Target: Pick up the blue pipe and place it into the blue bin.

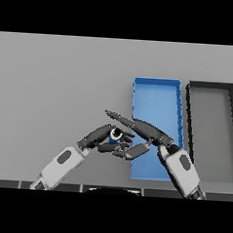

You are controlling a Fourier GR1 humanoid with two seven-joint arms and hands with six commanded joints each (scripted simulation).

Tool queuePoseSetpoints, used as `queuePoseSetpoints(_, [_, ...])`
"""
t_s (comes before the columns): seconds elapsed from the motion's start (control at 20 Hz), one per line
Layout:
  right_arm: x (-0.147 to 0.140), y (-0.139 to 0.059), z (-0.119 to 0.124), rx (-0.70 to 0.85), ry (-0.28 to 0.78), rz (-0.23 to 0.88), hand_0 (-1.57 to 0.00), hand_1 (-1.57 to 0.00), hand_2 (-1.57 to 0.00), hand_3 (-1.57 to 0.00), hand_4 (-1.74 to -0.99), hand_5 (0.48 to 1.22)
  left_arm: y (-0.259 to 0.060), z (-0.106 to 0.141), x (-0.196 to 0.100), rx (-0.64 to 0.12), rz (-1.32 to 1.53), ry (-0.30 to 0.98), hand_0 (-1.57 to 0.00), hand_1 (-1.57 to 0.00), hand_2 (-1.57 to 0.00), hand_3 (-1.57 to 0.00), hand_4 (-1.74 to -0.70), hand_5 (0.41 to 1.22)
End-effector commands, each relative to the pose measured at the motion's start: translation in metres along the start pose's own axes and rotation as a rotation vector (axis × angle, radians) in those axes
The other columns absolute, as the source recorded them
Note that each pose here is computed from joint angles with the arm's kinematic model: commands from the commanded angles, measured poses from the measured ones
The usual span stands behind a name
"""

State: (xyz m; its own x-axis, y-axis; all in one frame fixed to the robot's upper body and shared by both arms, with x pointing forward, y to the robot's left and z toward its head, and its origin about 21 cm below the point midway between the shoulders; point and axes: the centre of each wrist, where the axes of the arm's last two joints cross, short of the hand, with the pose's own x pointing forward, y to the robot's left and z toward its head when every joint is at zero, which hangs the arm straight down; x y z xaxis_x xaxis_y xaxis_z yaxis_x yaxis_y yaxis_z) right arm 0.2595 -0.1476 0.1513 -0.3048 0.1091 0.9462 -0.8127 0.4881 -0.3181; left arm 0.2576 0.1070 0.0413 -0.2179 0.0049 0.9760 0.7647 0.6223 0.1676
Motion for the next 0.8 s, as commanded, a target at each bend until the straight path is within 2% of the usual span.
queuePoseSetpoints(0.0, [0.004,0.000,-0.009,0.014,-0.010,0.002,0.00,0.00,0.00,0.00,-1.225,0.529,-0.001,-0.001,0.001,0.006,-0.011,0.004,-1.57,-1.57,-1.57,-1.54,-1.74,1.221])
queuePoseSetpoints(0.15, [0.003,0.002,-0.025,0.044,-0.010,-0.004,0.00,0.00,0.00,0.00,-1.218,0.508,0.000,-0.004,0.006,0.008,-0.048,0.010,-1.57,-1.57,-1.57,-1.54,-1.74,1.221])
queuePoseSetpoints(0.25, [0.005,-0.003,-0.036,0.077,-0.017,-0.002,-0.05,-0.08,-0.10,-0.05,-1.245,0.506,0.005,0.002,0.003,-0.003,-0.015,0.023,-1.57,-1.57,-1.57,-1.48,-1.74,1.221])
queuePoseSetpoints(0.3, [0.008,-0.001,-0.041,0.093,-0.024,0.004,-0.18,-0.22,-0.24,-0.16,-1.294,0.509,0.006,0.002,0.003,-0.004,-0.058,0.023,-1.39,-1.33,-1.32,-1.29,-1.74,1.221])
queuePoseSetpoints(0.35, [0.008,-0.002,-0.046,0.107,-0.011,0.010,-0.35,-0.38,-0.38,-0.30,-1.335,0.507,0.006,0.001,0.003,-0.041,-0.118,0.103,-1.18,-1.08,-1.06,-1.03,-1.68,1.221])
queuePoseSetpoints(0.4, [0.009,-0.002,-0.050,0.128,-0.011,0.021,-0.53,-0.53,-0.53,-0.44,-1.362,0.508,0.007,-0.001,0.006,-0.062,-0.142,0.164,-0.99,-0.88,-0.85,-0.82,-1.55,1.221])
queuePoseSetpoints(0.45, [0.009,-0.004,-0.053,0.138,-0.012,0.027,-0.72,-0.70,-0.74,-0.63,-1.430,0.522,0.006,0.001,0.007,-0.064,-0.151,0.181,-0.82,-0.71,-0.68,-0.66,-1.48,1.221])
queuePoseSetpoints(0.5, [0.009,-0.001,-0.057,0.160,-0.027,0.004,-0.89,-0.87,-0.91,-0.77,-1.486,0.550,0.006,0.000,0.007,-0.047,-0.142,0.148,-0.78,-0.71,-0.69,-0.58,-1.53,1.221])
queuePoseSetpoints(0.55, [0.007,0.001,-0.059,0.184,-0.031,-0.028,-1.02,-1.01,-1.04,-0.87,-1.530,0.606,0.007,-0.002,0.005,-0.024,-0.150,0.126,-0.94,-0.88,-0.86,-0.78,-1.57,1.221])
queuePoseSetpoints(0.6, [0.006,0.000,-0.060,0.192,-0.017,-0.049,-1.13,-1.12,-1.14,-0.96,-1.562,0.666,0.008,-0.001,0.005,-0.011,-0.118,0.097,-1.06,-1.02,-0.97,-0.94,-1.61,1.221])
queuePoseSetpoints(0.65, [0.003,0.003,-0.060,0.204,-0.011,-0.078,-1.22,-1.21,-1.23,-1.08,-1.526,0.728,0.005,-0.001,0.006,-0.014,-0.099,0.061,-1.16,-1.13,-1.05,-1.07,-1.63,1.221])
queuePoseSetpoints(0.75, [0.001,0.007,-0.059,0.202,-0.044,-0.117,-1.35,-1.34,-1.35,-1.26,-1.469,0.905,0.004,-0.003,0.006,0.004,-0.046,0.027,-1.31,-1.29,-1.19,-1.25,-1.67,1.221])
